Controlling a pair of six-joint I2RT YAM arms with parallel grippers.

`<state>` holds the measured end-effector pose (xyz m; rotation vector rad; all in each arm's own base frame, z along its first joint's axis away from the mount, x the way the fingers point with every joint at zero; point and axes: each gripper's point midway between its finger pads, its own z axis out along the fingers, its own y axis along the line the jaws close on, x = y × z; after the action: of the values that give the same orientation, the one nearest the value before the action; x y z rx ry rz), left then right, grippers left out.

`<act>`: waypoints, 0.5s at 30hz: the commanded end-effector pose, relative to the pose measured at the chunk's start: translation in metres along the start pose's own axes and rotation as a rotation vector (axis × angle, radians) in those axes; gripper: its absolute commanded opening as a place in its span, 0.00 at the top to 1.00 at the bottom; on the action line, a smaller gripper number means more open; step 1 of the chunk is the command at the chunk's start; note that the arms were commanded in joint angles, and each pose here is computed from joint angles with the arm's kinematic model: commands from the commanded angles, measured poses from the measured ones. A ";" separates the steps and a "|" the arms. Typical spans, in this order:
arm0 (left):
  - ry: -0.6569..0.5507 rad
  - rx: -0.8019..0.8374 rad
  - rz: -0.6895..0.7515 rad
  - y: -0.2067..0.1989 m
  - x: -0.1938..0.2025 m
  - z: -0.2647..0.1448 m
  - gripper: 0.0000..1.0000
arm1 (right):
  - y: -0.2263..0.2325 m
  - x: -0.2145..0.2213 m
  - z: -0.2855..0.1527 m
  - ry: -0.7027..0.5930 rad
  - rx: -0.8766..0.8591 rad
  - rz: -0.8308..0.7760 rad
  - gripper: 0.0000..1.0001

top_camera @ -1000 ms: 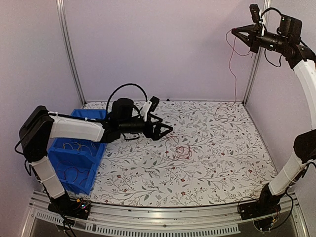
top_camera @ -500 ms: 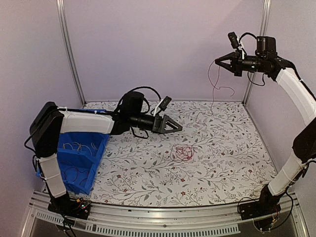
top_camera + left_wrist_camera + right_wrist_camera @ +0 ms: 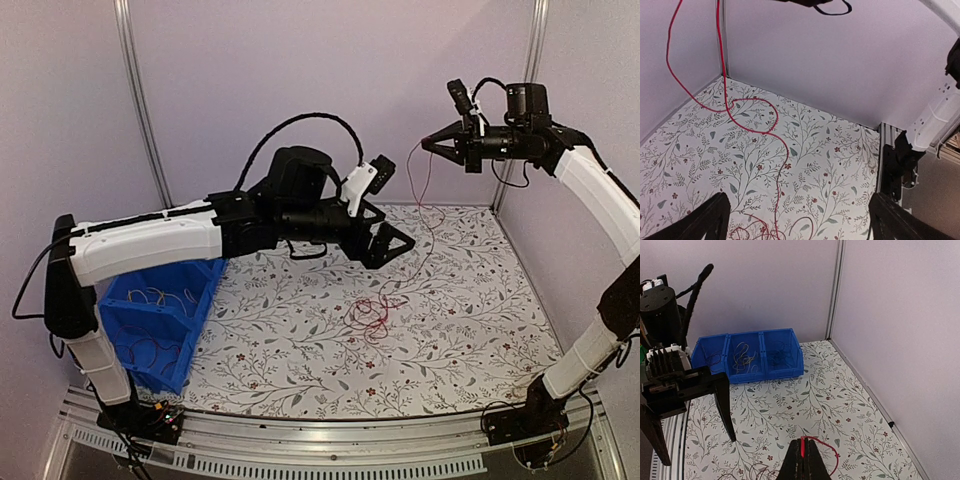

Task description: Untangle the cables

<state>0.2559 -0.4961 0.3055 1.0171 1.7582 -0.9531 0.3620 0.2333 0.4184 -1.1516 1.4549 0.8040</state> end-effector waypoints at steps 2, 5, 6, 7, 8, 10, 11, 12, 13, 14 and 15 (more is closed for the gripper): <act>-0.131 -0.175 0.102 0.026 -0.019 -0.006 0.01 | 0.040 0.000 0.020 -0.011 -0.123 0.016 1.00; -0.198 -0.277 0.084 0.040 -0.039 -0.020 0.07 | 0.058 0.000 0.027 -0.007 -0.180 0.006 1.00; -0.207 -0.308 0.091 0.043 -0.044 -0.025 0.09 | 0.063 0.001 0.029 -0.007 -0.199 0.007 0.99; -0.207 -0.337 0.101 0.048 -0.046 -0.029 0.10 | 0.068 0.000 0.030 -0.010 -0.218 0.003 0.99; -0.205 -0.354 0.117 0.050 -0.048 -0.032 0.12 | 0.074 0.000 0.030 -0.011 -0.238 -0.002 0.99; -0.208 -0.346 0.162 0.049 -0.054 -0.037 0.14 | 0.085 0.000 0.031 -0.011 -0.271 -0.011 0.99; -0.172 -0.339 0.194 0.048 -0.049 -0.037 0.15 | 0.089 0.001 0.032 -0.008 -0.283 -0.014 0.99; -0.163 -0.323 0.220 0.046 -0.051 -0.038 0.16 | 0.093 0.001 0.033 -0.006 -0.294 -0.020 0.99; -0.152 -0.314 0.240 0.043 -0.050 -0.037 0.18 | 0.097 0.002 0.033 -0.004 -0.306 -0.023 0.98; -0.143 -0.310 0.255 0.043 -0.050 -0.037 0.19 | 0.100 0.004 0.035 -0.001 -0.320 -0.024 0.98; -0.135 -0.300 0.269 0.042 -0.050 -0.037 0.22 | 0.103 0.004 0.035 0.001 -0.327 -0.028 0.99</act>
<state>0.2990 -0.4690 0.3240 0.8879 1.6359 -0.6066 0.3020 0.2937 0.3951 -1.3499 1.3837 1.0099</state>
